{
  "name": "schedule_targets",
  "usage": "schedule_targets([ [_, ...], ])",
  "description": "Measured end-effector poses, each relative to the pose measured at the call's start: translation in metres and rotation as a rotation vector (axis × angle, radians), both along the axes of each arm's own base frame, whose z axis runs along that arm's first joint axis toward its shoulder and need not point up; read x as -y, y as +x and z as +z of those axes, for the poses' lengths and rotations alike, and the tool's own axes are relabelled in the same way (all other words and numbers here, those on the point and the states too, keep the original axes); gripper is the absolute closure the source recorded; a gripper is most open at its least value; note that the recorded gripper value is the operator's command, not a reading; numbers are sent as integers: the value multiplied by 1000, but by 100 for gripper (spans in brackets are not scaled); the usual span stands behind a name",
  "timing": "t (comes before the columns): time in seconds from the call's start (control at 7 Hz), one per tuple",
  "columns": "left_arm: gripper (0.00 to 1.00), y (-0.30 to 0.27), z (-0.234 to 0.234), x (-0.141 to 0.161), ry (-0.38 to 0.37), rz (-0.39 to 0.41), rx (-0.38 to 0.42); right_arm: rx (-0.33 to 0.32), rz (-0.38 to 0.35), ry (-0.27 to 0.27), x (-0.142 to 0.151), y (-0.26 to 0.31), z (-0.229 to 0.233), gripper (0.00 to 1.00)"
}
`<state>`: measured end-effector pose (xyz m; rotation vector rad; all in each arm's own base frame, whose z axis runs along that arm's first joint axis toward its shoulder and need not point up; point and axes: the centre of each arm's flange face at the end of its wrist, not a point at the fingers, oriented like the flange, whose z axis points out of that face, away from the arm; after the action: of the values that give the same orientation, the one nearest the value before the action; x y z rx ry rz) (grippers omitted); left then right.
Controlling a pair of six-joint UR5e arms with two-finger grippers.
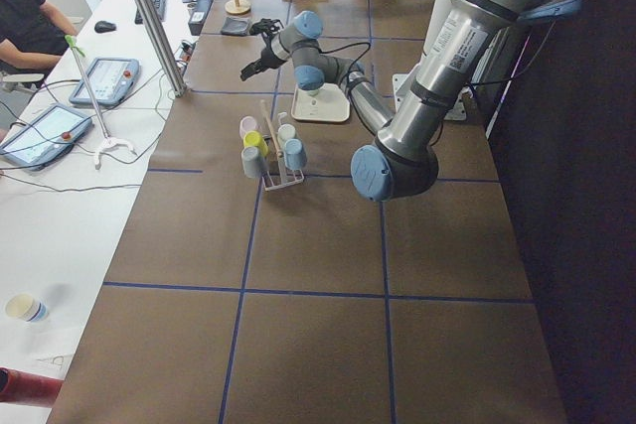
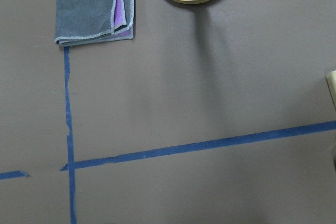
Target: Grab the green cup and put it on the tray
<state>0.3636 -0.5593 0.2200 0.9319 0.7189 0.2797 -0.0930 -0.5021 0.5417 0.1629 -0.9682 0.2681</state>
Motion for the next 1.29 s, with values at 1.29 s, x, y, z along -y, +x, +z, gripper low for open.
schedule_targets([
  [1.29,0,-364,326,-21,-821,201,105,-182,-282,13,-11,125,70,0],
])
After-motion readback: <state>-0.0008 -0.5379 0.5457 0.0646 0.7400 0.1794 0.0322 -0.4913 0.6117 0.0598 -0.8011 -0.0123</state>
